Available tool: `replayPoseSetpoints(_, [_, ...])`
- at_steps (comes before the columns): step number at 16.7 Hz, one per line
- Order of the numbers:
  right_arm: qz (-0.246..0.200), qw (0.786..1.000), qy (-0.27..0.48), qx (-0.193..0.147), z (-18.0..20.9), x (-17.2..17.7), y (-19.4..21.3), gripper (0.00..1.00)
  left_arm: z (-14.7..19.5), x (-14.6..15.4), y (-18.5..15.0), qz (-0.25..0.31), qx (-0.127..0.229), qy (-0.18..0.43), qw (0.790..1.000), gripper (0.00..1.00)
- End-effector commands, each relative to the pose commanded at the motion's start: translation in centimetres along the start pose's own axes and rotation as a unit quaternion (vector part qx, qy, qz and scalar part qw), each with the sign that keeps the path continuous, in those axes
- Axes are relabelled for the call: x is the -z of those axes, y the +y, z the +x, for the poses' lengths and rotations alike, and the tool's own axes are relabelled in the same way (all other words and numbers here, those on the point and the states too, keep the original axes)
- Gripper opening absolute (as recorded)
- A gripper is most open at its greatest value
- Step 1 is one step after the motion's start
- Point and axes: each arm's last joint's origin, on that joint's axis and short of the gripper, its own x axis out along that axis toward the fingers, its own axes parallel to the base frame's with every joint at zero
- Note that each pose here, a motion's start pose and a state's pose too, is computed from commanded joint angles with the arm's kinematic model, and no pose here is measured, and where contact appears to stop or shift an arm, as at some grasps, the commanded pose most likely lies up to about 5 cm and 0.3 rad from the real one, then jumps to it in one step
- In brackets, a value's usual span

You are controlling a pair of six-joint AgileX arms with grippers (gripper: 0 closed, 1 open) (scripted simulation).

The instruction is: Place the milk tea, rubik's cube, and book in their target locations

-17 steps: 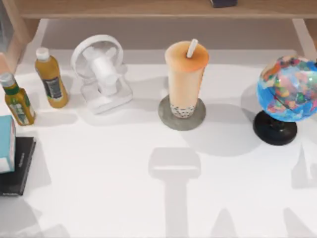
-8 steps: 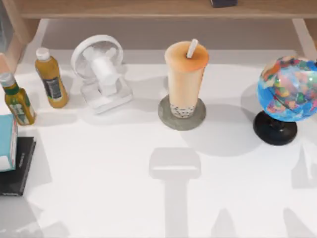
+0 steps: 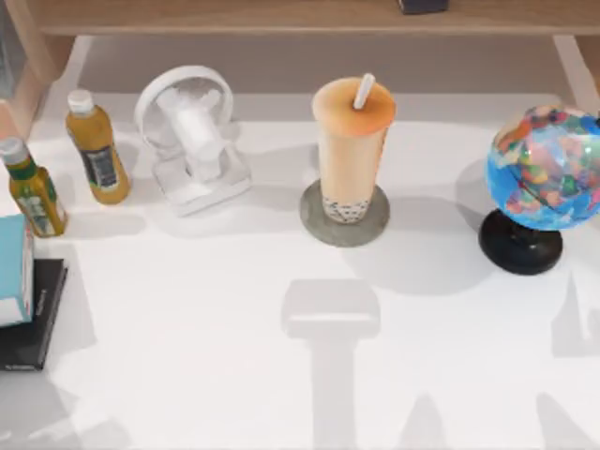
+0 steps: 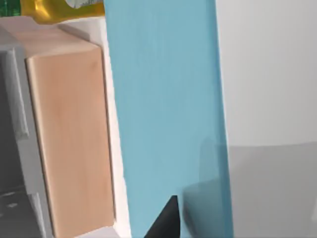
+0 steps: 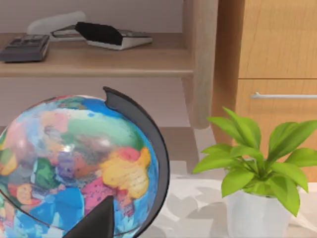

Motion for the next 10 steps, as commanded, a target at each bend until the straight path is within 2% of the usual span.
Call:
replayPoseSetpoints(4, [0.000, 1.000, 0.000, 0.000, 0.00, 0.00, 0.00, 1.00, 0.00, 0.00, 0.00, 0.000, 0.000, 0.000, 1.000, 0.98])
replayPoseSetpoints(10, [0.000, 1.000, 0.000, 0.000, 0.00, 0.00, 0.00, 1.00, 0.00, 0.00, 0.00, 0.000, 0.000, 0.000, 1.000, 1.00])
